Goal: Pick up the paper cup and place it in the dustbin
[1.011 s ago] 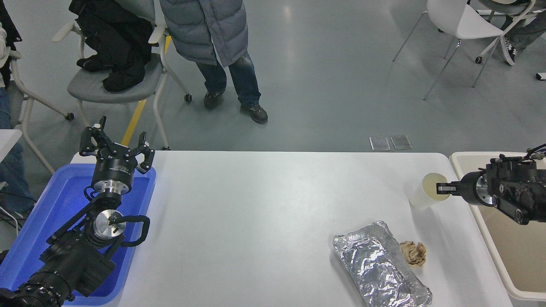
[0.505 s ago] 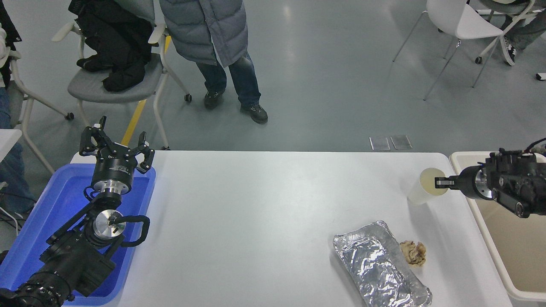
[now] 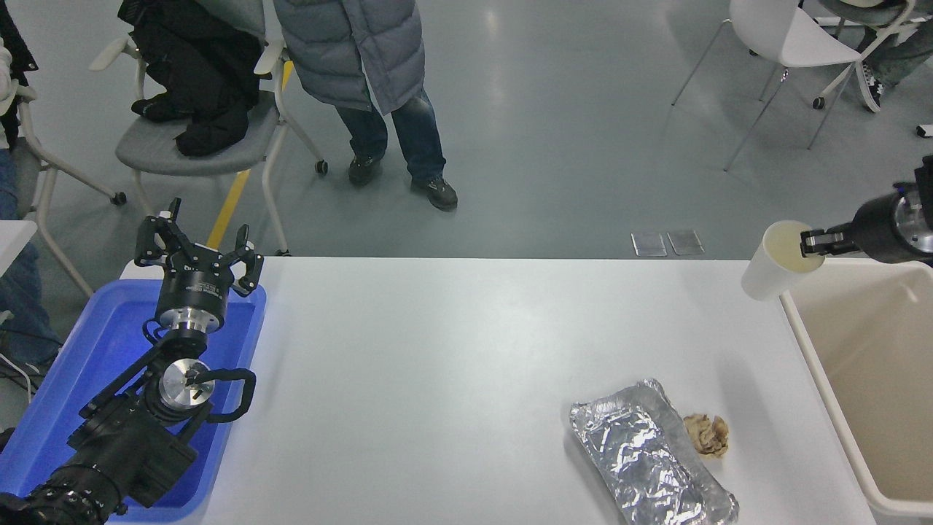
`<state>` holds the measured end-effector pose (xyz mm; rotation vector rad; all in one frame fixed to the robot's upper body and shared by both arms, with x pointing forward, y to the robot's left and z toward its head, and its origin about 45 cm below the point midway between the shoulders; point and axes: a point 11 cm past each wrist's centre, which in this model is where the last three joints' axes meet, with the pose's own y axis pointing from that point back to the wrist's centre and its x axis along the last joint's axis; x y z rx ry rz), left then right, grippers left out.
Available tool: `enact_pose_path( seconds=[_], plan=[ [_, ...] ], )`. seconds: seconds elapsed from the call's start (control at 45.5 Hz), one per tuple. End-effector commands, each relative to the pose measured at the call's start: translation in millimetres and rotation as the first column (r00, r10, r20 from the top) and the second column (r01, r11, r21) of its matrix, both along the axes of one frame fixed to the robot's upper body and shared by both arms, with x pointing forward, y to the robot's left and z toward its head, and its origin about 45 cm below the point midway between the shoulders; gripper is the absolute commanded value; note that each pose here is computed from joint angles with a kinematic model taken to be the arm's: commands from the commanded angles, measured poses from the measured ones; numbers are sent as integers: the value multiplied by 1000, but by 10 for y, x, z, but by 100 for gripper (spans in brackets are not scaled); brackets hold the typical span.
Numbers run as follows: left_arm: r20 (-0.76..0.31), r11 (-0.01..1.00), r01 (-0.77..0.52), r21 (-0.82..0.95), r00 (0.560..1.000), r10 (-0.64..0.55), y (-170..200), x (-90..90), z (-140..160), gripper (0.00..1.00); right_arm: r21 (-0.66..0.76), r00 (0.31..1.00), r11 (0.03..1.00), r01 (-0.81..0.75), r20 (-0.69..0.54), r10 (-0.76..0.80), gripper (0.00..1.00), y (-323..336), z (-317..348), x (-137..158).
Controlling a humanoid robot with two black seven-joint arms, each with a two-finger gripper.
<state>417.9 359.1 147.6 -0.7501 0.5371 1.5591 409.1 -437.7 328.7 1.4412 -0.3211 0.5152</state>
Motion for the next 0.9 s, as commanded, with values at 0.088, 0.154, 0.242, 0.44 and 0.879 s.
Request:
enact_pose_path(
  seconds=[0.088, 0.154, 0.242, 0.44, 0.879],
  plan=[
    [1, 1000, -1, -1, 1000, 1, 3, 1, 2, 99, -39, 1000, 999, -20, -4, 20, 0, 194, 773, -212],
    [1, 1000, -1, -1, 1000, 1, 3, 1, 2, 99, -45, 1000, 999, -22, -7, 22, 0, 210, 810, -229],
    [1, 1000, -1, -1, 1000, 1, 3, 1, 2, 99, -51, 1000, 998, -22, -9, 21, 0, 212, 827, -244],
    [1, 1000, -1, -1, 1000, 1, 3, 1, 2, 99, -67, 1000, 998, -7, -2, 7, 0, 147, 872, -266],
    [0, 1000, 0, 0, 1000, 0, 0, 0, 1, 99, -219, 983, 959, 180, 66, -169, 0, -1086, 784, -444]
  ],
)
